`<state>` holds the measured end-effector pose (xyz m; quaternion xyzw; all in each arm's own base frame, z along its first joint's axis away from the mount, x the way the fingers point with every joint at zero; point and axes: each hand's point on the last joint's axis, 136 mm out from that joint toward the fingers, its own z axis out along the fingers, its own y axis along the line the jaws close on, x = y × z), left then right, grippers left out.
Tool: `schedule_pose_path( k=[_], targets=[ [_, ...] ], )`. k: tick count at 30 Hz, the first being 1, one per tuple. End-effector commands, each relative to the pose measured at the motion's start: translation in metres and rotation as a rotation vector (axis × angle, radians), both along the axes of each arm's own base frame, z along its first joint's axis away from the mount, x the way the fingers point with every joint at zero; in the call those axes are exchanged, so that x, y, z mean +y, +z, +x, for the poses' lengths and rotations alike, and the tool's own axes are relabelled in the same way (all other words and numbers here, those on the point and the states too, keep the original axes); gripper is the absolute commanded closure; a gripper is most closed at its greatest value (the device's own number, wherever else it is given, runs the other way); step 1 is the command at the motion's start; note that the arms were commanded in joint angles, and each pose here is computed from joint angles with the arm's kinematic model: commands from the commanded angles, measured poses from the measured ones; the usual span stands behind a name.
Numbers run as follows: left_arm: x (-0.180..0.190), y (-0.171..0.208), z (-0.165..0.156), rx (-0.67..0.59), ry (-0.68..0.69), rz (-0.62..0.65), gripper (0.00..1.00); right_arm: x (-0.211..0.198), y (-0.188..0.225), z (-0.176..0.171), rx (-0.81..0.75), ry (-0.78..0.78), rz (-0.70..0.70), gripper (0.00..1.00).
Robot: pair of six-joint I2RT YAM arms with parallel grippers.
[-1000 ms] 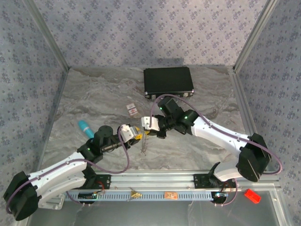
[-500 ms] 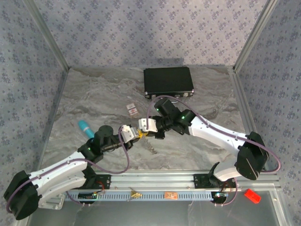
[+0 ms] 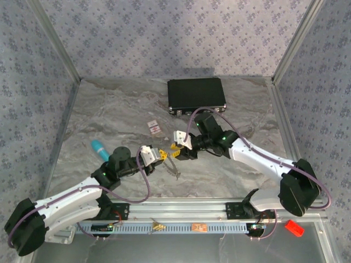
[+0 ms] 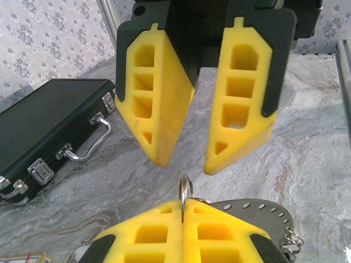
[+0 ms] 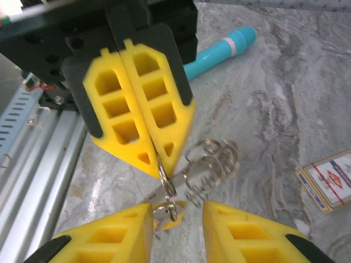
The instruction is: Put the keys on the keyring
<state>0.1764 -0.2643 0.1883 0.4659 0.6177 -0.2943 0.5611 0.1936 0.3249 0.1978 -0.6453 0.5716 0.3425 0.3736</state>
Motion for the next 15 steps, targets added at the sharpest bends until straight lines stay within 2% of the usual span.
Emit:
schedule_pose_path(
  k=[1, 7, 15],
  targets=[
    [-0.0045, 0.023, -0.0024, -0.045, -0.027, -0.089, 1.0, 0.0074, 0.0096, -0.0068, 0.034, 0.042, 0.059, 0.69],
    [-0.006, 0.0248, -0.0017, -0.044, -0.027, -0.112, 1.0, 0.0107, 0.0088, -0.0073, 0.037, 0.074, 0.046, 0.74],
    [-0.0057, 0.0261, -0.0019, -0.034, -0.025, -0.135, 1.0, 0.014, 0.0149, -0.0052, 0.033, 0.09, 0.054, 0.98]
  ],
)
